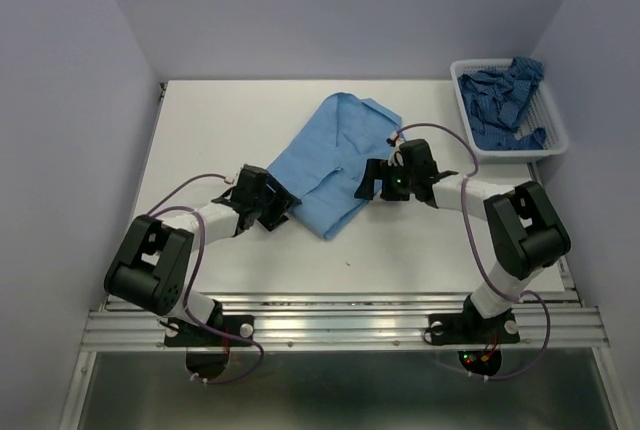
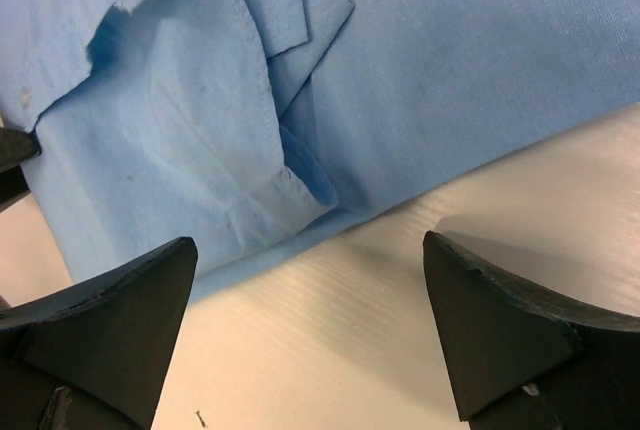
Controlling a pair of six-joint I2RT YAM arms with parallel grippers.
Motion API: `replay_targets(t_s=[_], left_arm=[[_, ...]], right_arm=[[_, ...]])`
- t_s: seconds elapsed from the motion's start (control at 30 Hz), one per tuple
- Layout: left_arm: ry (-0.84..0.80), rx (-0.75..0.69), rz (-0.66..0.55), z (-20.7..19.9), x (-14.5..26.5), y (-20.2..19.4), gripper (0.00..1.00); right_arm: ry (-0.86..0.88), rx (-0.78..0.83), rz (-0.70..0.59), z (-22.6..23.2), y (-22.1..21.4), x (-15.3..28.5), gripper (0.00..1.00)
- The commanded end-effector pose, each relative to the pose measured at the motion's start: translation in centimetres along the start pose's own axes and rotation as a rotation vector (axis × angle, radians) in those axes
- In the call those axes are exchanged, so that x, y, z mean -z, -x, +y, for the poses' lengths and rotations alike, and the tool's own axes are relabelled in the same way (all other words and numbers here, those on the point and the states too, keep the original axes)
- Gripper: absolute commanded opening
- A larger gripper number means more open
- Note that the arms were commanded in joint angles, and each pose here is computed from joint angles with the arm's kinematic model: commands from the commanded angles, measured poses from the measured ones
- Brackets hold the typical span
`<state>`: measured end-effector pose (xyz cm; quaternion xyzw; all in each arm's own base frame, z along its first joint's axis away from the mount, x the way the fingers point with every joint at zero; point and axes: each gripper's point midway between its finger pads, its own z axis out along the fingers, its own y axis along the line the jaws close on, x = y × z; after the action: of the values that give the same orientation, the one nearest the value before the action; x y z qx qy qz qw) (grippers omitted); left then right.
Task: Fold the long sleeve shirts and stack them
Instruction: Fold the shirt
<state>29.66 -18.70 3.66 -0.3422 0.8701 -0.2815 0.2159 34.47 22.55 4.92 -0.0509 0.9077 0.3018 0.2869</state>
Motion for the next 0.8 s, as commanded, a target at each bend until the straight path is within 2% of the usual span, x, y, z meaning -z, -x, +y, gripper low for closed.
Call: replay_targets(t_s=[0.0, 0.07, 0.1, 0.13, 0.17, 0.2, 0.23, 0.27, 0.4, 0.47, 0.57, 0.6, 0.63, 0.67, 0.7, 0.77], left_arm=[[0.005, -0.047, -0.031, 0.6, -1.5, 0.5, 0.68], [-0.032, -0.054, -0.038, -0.4, -2.1, 0.9, 0.61], [-0.025, -0.055, -0.027, -0.3, -2.7, 0.7, 0.50], [-0.045, -0.066, -0.034, -1.2, -2.9, 1.0, 0.45], [-0.044, -0.070, -0.034, -1.3, -3.1, 1.0, 0.36], [-0.038, -0.073, -0.031, -1.3, -3.3, 1.1, 0.17], [-0.042, -0.079, -0.022, -1.7, -3.3, 1.0, 0.06], [-0.035, -0.086, -0.016, -1.7, -3.3, 0.9, 0.00], [0.039, -0.099, 0.025, -1.2, -1.3, 0.3, 0.00], [0.127, -0.108, 0.051, 0.2, 0.3, -0.3, 0.00], [0.208, -0.126, 0.070, 0.8, 3.7, -0.4, 0.00], [0.188, -0.136, 0.047, -0.6, 5.3, 0.2, 0.00], [0.261, -0.137, 0.055, 0.6, 6.9, 0.1, 0.00], [0.284, -0.143, 0.019, 0.6, 7.9, 0.8, 0.00], [0.255, -0.144, -0.023, -0.9, 9.6, 1.8, 0.00], [0.271, -0.140, -0.057, -1.0, 11.9, 2.3, 0.00]], right_arm=[[0.051, 0.033, -0.055, 2.1, 2.0, 2.0, 1.00], [0.039, 0.049, -0.080, 2.3, 2.9, 2.7, 1.00], [0.035, 0.072, -0.119, 2.8, 4.2, 3.3, 1.00], [0.026, 0.075, -0.110, 2.7, 4.2, 3.6, 1.00], [0.028, 0.081, -0.115, 3.0, 4.5, 3.7, 1.00], [0.036, 0.103, -0.136, 3.5, 5.6, 4.1, 1.00], [0.036, 0.114, -0.146, 3.7, 6.1, 4.2, 1.00], [0.035, 0.123, -0.157, 3.8, 6.6, 4.3, 1.00], [0.032, 0.182, -0.210, 4.5, 9.3, 4.3, 1.00], [0.055, 0.212, -0.277, 5.3, 11.1, 4.3, 1.00], [0.106, 0.266, -0.270, 6.9, 12.1, 3.9, 0.99], [0.128, 0.292, -0.248, 7.8, 11.7, 3.4, 0.92], [0.138, 0.301, -0.242, 8.3, 11.6, 3.0, 0.87], [0.147, 0.309, -0.234, 8.9, 11.5, 2.5, 0.78], [0.171, 0.328, -0.209, 10.1, 11.0, 1.3, 0.63], [0.211, 0.342, -0.147, 11.1, 9.3, -0.9, 0.50]])
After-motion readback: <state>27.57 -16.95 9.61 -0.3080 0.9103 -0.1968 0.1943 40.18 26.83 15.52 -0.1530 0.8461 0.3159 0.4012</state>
